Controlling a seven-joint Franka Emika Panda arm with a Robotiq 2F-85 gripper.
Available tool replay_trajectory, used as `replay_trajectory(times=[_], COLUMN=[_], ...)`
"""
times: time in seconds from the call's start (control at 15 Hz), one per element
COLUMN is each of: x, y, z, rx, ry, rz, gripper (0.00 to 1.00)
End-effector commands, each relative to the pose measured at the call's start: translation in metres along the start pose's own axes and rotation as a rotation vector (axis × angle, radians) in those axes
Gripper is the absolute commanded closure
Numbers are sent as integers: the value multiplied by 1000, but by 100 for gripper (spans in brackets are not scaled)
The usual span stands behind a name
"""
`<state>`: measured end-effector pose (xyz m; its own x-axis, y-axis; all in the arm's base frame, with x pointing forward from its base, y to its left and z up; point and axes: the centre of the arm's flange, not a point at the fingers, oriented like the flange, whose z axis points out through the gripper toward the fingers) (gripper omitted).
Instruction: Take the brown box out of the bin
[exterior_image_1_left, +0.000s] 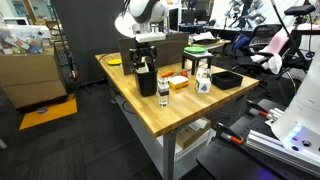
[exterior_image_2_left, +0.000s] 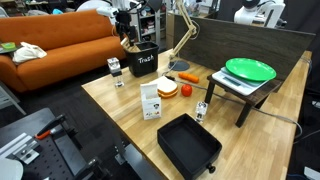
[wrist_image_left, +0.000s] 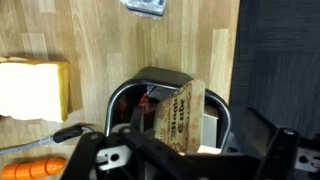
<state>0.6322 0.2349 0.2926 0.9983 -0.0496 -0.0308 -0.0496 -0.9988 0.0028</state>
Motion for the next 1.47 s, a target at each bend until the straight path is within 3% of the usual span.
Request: replay_trajectory(times=[0.0, 0.33, 0.4, 0.47, 1.2, 1.4], x=[8, 16, 18, 19, 22, 20], y=[2, 18, 20, 20, 17, 15], z=[-1, -4, -4, -4, -2, -7], rx=[-19, -35, -35, -35, -31, -24], ry=[-24, -20, -15, -10, 0, 13], rz=[17, 37, 39, 38, 42, 42], gripper=[0, 1, 8, 23, 99, 100])
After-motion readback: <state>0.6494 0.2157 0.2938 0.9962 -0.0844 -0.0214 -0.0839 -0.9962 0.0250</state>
